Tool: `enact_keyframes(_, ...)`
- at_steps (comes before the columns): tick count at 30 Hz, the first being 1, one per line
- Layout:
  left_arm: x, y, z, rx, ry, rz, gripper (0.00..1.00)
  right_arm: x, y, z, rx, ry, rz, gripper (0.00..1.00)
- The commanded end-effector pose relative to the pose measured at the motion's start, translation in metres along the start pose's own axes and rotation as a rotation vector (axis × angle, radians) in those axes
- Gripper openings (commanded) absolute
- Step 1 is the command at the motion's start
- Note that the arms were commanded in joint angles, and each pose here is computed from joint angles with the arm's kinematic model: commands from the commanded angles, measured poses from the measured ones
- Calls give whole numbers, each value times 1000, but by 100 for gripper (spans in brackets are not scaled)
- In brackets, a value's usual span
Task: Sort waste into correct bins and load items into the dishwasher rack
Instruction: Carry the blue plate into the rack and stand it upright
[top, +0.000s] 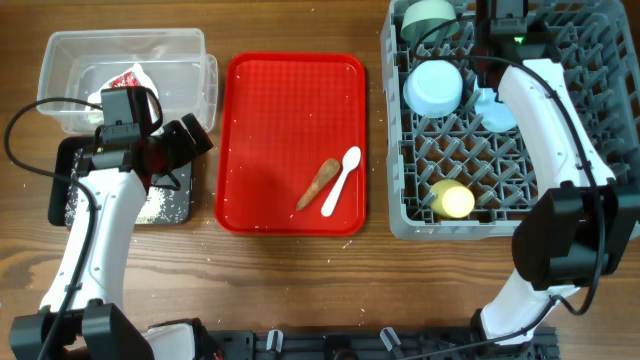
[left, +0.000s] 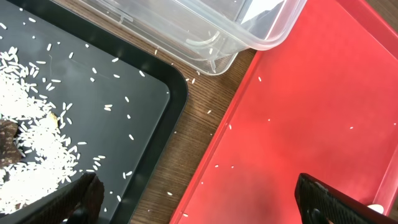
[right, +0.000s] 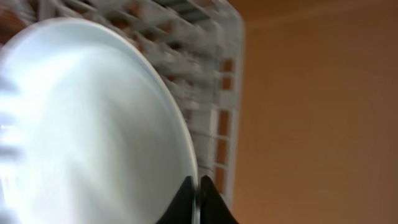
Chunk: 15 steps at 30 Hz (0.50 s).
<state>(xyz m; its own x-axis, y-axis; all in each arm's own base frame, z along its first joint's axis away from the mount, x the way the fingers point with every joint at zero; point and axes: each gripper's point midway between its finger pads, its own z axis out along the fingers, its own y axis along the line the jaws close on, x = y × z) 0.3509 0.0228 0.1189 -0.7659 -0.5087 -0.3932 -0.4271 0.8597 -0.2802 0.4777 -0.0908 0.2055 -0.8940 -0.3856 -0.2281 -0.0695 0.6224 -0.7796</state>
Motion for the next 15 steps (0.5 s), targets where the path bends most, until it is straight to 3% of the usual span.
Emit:
enact_keyframes(1, -8, -2, -8, 3, -33, -10, 100, -14, 32, 1, -166, -70, 29, 25)
enact_keyframes(2, -8, -1, -8, 3, -33, -10, 100, -14, 31, 0, -171, -65, 137, 47)
enact_keyframes(4, -8, -2, -8, 3, -33, -10, 100, -14, 29, -2, -177, -61, 261, 67)
enact_keyframes(8, -8, -1, -8, 3, -33, -9, 100, -24, 18, -50, -360, -166, 454, 84)
enact_keyframes(9, -8, -1, -8, 3, -33, -10, 100, -28, 16, -74, -452, -219, 492, 95)
enact_keyframes(10, -8, -1, -8, 3, -33, -10, 100, -30, 13, -92, -515, -262, 514, 100)
enact_keyframes(15, -8, -1, -8, 3, -33, -10, 100, -48, 11, -202, -970, -514, 591, 100)
